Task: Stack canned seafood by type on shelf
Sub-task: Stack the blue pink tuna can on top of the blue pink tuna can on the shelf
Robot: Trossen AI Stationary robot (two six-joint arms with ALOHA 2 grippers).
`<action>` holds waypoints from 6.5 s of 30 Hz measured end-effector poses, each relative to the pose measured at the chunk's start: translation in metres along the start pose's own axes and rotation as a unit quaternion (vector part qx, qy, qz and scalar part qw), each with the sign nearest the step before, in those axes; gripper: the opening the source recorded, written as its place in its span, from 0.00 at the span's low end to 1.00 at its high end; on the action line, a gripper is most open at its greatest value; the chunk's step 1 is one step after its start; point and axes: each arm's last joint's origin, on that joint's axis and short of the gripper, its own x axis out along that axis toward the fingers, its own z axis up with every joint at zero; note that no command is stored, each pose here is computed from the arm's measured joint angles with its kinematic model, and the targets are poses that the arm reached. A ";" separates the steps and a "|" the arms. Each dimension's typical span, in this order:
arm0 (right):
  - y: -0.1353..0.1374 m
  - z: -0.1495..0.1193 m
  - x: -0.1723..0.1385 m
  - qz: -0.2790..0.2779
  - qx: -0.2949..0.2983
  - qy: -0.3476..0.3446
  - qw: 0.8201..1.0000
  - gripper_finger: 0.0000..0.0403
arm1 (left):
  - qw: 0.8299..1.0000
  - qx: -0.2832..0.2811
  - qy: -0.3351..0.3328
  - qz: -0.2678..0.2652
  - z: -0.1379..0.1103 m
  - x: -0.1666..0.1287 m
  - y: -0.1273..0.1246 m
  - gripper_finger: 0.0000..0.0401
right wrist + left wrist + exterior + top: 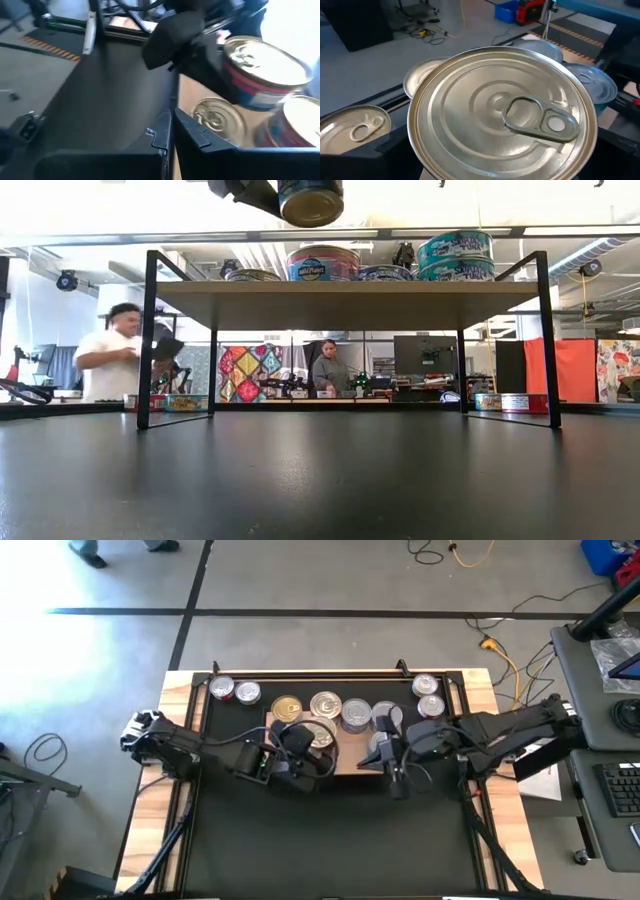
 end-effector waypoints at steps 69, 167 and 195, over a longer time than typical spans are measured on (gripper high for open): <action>-0.080 -0.007 0.086 -0.026 -0.027 0.032 0.999 0.03 | 0.997 -0.027 0.043 0.052 -0.042 0.026 -0.028 0.97; -0.058 -0.013 0.070 -0.017 0.087 0.250 0.964 0.03 | 0.936 0.200 0.284 -0.063 0.017 0.019 0.051 0.31; -0.073 -0.010 0.069 -0.108 0.039 0.237 0.965 0.03 | 0.947 0.172 0.241 -0.122 0.007 0.005 0.025 0.03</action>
